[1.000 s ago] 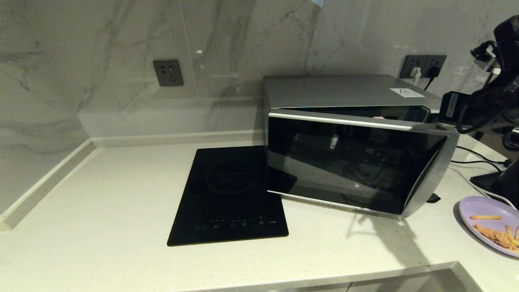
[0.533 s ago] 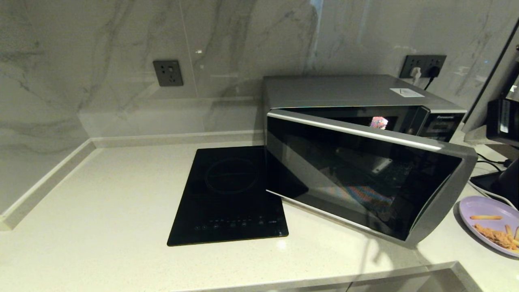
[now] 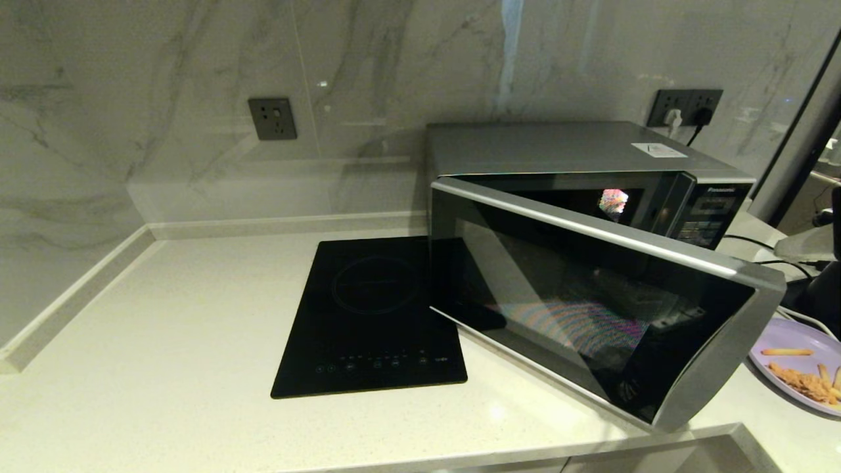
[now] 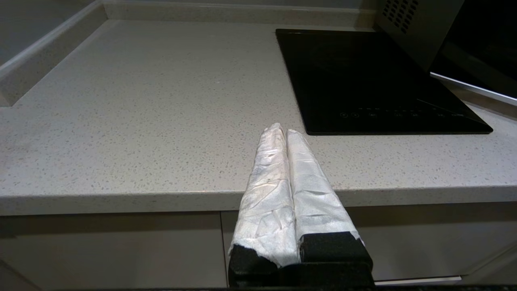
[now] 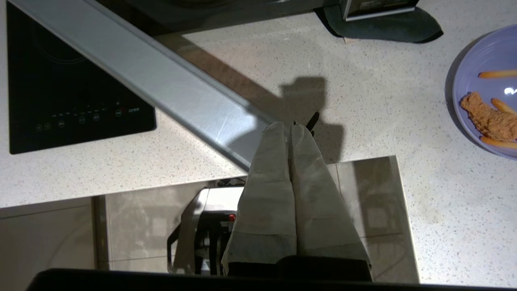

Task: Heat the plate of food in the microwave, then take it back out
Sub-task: Open the microwave oven

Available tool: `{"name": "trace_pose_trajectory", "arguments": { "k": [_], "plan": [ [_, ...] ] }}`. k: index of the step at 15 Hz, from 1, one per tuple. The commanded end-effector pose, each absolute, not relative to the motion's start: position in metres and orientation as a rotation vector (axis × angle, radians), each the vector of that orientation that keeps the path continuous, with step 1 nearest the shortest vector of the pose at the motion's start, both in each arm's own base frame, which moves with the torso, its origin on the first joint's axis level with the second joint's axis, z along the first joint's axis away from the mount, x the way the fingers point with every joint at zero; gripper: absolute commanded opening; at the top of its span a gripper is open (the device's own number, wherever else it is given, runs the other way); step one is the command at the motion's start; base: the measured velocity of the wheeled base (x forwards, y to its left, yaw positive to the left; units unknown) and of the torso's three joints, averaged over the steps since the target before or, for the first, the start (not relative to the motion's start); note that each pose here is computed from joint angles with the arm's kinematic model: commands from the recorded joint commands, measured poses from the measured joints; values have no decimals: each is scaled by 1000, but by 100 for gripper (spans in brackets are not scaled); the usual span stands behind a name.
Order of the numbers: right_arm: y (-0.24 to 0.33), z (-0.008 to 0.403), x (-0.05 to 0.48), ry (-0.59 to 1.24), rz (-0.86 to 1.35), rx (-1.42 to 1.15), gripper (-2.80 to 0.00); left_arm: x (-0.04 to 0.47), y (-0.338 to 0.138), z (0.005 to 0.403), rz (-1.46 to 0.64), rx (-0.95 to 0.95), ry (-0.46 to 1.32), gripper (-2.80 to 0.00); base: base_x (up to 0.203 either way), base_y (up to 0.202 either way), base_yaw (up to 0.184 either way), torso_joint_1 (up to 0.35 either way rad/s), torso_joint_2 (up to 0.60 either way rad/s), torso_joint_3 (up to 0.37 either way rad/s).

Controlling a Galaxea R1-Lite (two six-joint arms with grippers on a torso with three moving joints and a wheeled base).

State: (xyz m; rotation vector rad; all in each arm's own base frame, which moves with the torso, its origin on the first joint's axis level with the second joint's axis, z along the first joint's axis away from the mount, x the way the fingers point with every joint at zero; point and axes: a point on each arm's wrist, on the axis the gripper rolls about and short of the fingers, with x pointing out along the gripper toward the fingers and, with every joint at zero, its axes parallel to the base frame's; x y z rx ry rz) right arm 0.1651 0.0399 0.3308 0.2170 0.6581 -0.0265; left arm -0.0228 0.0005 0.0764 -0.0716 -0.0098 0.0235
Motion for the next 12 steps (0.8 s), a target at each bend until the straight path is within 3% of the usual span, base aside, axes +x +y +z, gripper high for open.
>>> {"name": "trace_pose_trajectory", "arguments": {
  "k": [1,6,12],
  "plan": [
    [44,321,179,709,-37,206,-280,-23,0,76,24,-72,-9,-280,0,0,0,0,0,0],
    [51,311,194,760,-32,187,-280,-23,0,76,24,-72,-9,-280,0,0,0,0,0,0],
    [66,309,177,774,66,150,-280,-23,0,76,24,-72,-9,-280,0,0,0,0,0,0]
  ]
}}
